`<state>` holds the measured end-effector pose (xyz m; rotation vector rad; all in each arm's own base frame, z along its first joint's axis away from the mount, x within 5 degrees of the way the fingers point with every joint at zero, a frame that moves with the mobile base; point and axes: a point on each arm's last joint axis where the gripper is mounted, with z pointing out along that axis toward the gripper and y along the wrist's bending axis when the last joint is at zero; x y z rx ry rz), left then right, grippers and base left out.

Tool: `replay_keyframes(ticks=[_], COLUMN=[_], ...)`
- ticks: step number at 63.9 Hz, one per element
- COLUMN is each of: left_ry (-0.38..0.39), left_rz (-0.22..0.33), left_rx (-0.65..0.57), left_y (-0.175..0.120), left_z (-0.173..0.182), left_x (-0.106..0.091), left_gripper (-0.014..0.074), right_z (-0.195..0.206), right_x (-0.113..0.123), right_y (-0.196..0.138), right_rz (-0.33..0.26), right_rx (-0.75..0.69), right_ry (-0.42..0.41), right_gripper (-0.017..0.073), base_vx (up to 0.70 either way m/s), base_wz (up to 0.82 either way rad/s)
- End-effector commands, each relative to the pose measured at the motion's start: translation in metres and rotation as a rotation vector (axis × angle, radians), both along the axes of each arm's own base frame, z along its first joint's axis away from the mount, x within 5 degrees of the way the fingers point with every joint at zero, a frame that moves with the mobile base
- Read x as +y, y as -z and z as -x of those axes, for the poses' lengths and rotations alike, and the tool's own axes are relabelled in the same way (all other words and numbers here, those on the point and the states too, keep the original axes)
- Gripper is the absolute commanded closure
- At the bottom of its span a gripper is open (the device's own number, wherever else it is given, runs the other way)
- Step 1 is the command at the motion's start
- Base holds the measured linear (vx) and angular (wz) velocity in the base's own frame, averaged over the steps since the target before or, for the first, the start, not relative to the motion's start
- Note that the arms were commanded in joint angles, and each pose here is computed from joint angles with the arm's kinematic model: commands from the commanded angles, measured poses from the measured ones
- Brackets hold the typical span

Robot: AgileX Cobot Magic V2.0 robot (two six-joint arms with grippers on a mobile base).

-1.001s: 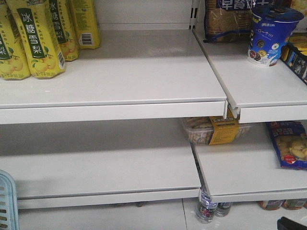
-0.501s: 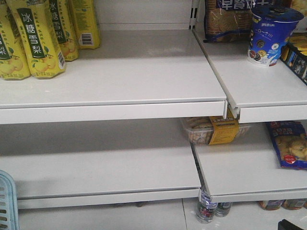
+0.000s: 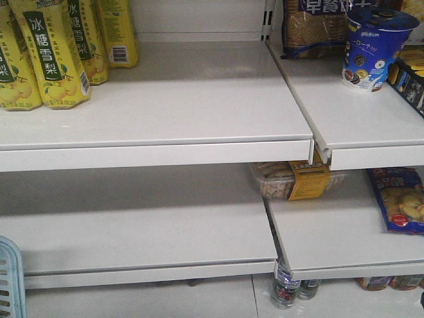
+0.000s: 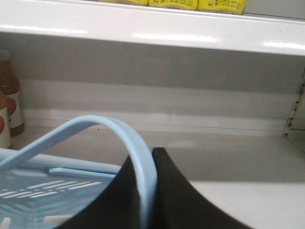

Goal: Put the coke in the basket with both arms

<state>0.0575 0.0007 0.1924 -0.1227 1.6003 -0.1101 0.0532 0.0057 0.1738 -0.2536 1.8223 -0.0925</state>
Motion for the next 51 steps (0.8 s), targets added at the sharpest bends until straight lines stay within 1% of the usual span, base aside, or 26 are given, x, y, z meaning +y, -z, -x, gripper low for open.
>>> replay_keyframes(ticks=[1, 5, 18, 25, 41, 46, 51], left_ry=[0.021, 0.021, 0.021, 0.021, 0.021, 0.021, 0.021], left_rz=[-0.052, -0.052, -0.052, -0.052, -0.052, -0.052, -0.052], left_rx=[-0.169, -0.169, -0.168, -0.168, -0.168, -0.168, -0.168], left_y=[-0.0125, -0.0125, -0.0124, -0.0124, -0.0124, -0.0124, -0.0124], left_z=[0.0020, 0.0020, 0.0019, 0.0019, 0.0019, 0.0019, 0.0019], left_x=[-0.0021, -0.0021, -0.0021, -0.0021, -0.0021, -0.0021, -0.0021], left_gripper=[0.0600, 0.0600, 0.0600, 0.0600, 0.0600, 0.0600, 0.0600], right_z=[-0.0010, -0.0010, -0.0010, -0.0009, -0.0008, -0.0008, -0.0008], right_x=[0.0003, 0.0012, 0.0028, 0.0038, 0.0066, 0.0072, 0.0072], right_y=[-0.0017, -0.0019, -0.0023, -0.0027, -0.0039, -0.0042, -0.0042], right_rz=[-0.054, -0.093, -0.156, -0.200, -0.323, -0.352, -0.353], right_rx=[-0.066, -0.065, -0.063, -0.062, -0.059, -0.059, -0.059], right_ry=[0.011, 0.009, 0.007, 0.005, 0.001, 0.000, 0.000], right_gripper=[0.0564, 0.0564, 0.0564, 0.0564, 0.0564, 0.0564, 0.0564], base_vx=[0.00, 0.00, 0.00, 0.00, 0.00, 0.00, 0.00], base_wz=[0.00, 0.00, 0.00, 0.00, 0.00, 0.00, 0.00])
